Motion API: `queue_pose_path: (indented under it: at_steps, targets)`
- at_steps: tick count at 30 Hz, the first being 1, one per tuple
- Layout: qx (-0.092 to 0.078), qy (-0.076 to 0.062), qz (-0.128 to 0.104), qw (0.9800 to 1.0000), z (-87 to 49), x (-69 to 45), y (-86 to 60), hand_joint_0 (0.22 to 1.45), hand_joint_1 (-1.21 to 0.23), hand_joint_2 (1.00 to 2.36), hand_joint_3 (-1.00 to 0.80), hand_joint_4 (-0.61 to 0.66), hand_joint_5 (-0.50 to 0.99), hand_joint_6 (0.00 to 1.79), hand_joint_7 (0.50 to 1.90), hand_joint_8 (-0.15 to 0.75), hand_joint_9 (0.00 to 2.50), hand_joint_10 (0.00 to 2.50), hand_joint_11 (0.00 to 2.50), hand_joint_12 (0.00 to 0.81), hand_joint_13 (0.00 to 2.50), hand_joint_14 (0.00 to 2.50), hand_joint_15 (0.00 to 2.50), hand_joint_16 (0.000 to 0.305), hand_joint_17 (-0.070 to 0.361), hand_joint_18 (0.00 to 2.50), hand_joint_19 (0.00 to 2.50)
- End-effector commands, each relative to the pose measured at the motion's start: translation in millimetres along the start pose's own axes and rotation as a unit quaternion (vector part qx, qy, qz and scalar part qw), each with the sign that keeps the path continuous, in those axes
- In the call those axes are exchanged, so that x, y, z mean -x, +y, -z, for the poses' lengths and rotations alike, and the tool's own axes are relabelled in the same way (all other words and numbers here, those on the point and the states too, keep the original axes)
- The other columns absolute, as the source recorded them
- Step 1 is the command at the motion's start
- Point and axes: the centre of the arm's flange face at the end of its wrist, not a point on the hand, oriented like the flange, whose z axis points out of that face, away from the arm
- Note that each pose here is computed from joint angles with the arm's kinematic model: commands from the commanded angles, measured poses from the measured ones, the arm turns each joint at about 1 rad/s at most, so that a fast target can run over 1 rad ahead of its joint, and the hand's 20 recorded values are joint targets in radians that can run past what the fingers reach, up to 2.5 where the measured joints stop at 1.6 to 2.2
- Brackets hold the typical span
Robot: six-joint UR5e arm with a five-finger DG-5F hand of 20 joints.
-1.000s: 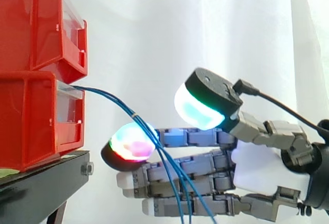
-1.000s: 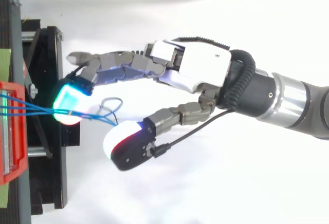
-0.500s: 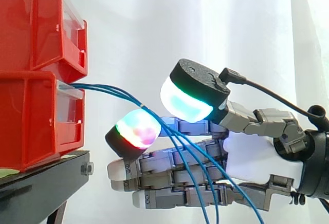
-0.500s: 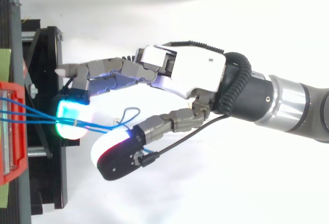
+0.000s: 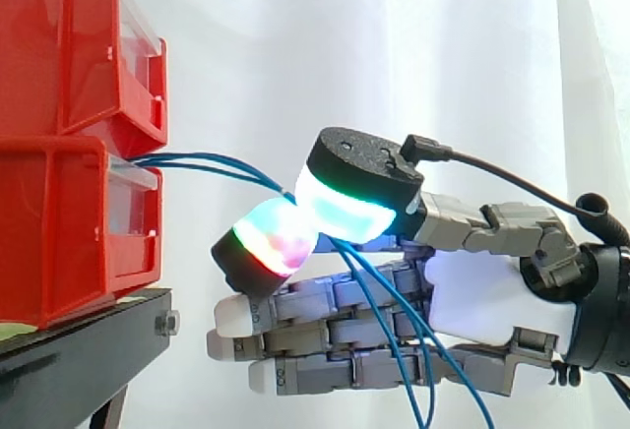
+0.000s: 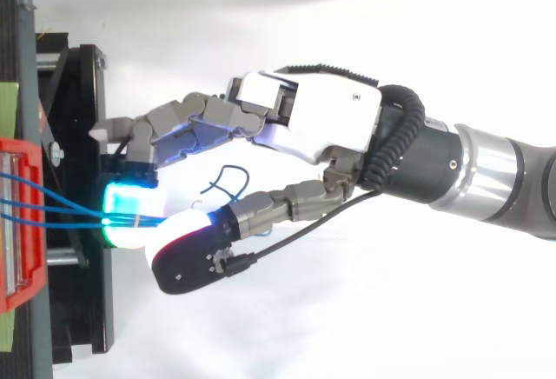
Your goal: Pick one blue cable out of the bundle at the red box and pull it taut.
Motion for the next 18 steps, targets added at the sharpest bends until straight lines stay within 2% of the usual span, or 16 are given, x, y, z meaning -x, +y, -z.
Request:
queue_pose_path:
  at_steps: [1, 5, 9, 12, 18]
  targets:
    - [0.002, 0.001, -0.003, 1.0000, -2.8, -0.2, 3.4, 0.67, -0.80, 1.01, -0.34, 0.20, -0.20, 0.86, 0.91, 0.317, 0.66, 0.01, 0.47, 0.318, 0.30, 0.00, 0.13, 0.046, 0.103, 0.27, 0.17]
    - [0.004, 0.005, -0.009, 0.9999, -4.8, 1.6, 5.0, 0.69, -0.83, 1.00, -0.49, 0.22, -0.20, 0.86, 0.90, 0.314, 0.66, 0.01, 0.48, 0.320, 0.32, 0.00, 0.14, 0.046, 0.103, 0.30, 0.18]
    - [0.008, 0.006, -0.020, 0.9998, -8.5, 0.3, 9.5, 0.60, -0.78, 1.00, -0.50, 0.21, -0.19, 0.85, 0.89, 0.317, 0.68, 0.01, 0.48, 0.322, 0.32, 0.01, 0.15, 0.046, 0.103, 0.30, 0.21]
    - [-0.003, 0.008, -0.024, 0.9997, -8.6, 1.3, 9.9, 0.57, -0.69, 1.00, -0.50, 0.22, -0.17, 0.81, 0.90, 0.323, 0.70, 0.01, 0.47, 0.324, 0.33, 0.01, 0.15, 0.046, 0.104, 0.30, 0.23]
    - [-0.016, 0.009, -0.027, 0.9995, -9.4, 2.4, 11.5, 0.59, -0.64, 1.00, -0.49, 0.21, -0.16, 0.76, 0.95, 0.322, 0.72, 0.01, 0.46, 0.319, 0.34, 0.01, 0.16, 0.045, 0.101, 0.32, 0.25]
